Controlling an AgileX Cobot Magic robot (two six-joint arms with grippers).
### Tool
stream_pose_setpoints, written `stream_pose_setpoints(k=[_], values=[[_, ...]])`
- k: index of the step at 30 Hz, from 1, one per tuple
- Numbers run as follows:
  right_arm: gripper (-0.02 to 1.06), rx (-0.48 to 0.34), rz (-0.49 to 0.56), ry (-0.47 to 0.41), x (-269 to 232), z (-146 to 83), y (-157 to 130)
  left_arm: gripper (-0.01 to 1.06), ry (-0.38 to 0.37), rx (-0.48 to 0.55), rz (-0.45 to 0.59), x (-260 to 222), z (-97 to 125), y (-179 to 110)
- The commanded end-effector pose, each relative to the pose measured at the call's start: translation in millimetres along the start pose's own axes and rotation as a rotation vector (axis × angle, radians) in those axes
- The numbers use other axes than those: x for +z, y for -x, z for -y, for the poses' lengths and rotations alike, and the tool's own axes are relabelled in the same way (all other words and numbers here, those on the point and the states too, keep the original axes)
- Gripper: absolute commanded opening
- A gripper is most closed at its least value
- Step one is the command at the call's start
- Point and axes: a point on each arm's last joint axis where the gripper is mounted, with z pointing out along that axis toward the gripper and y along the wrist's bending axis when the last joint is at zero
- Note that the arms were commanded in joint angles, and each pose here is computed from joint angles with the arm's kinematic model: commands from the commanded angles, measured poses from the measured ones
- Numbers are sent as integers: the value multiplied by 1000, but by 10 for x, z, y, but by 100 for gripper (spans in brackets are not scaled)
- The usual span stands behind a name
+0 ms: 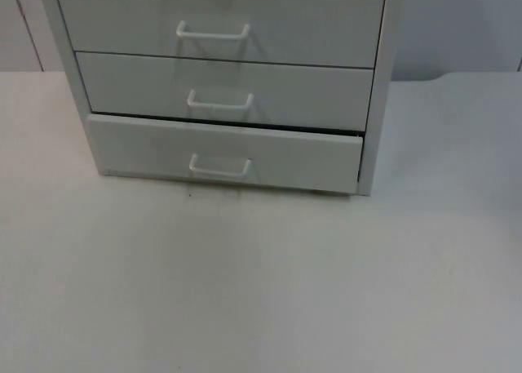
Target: Open the drawer with the left hand, place the block into the drawer with the right hand, then close the drawer with the left hand.
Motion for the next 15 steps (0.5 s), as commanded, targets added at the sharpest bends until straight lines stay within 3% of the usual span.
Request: stream_pose_setpoints(k=[1, 3, 7, 12, 15], values=[[65, -60, 19, 37, -11, -96, 1, 0, 16, 9, 42, -109, 27, 18], [64, -151, 47, 74, -63, -237, 3, 0, 39, 17, 88, -227, 61, 16], [63, -244, 115, 87, -238, -380, -13, 0, 52, 37, 170, -407, 149, -11], [63, -248, 258, 97, -608, -440, -64, 0, 79, 113, 240, -631, 300, -85], [63, -204, 352, 109, -891, -436, -150, 0, 61, 187, 310, -809, 437, -155]])
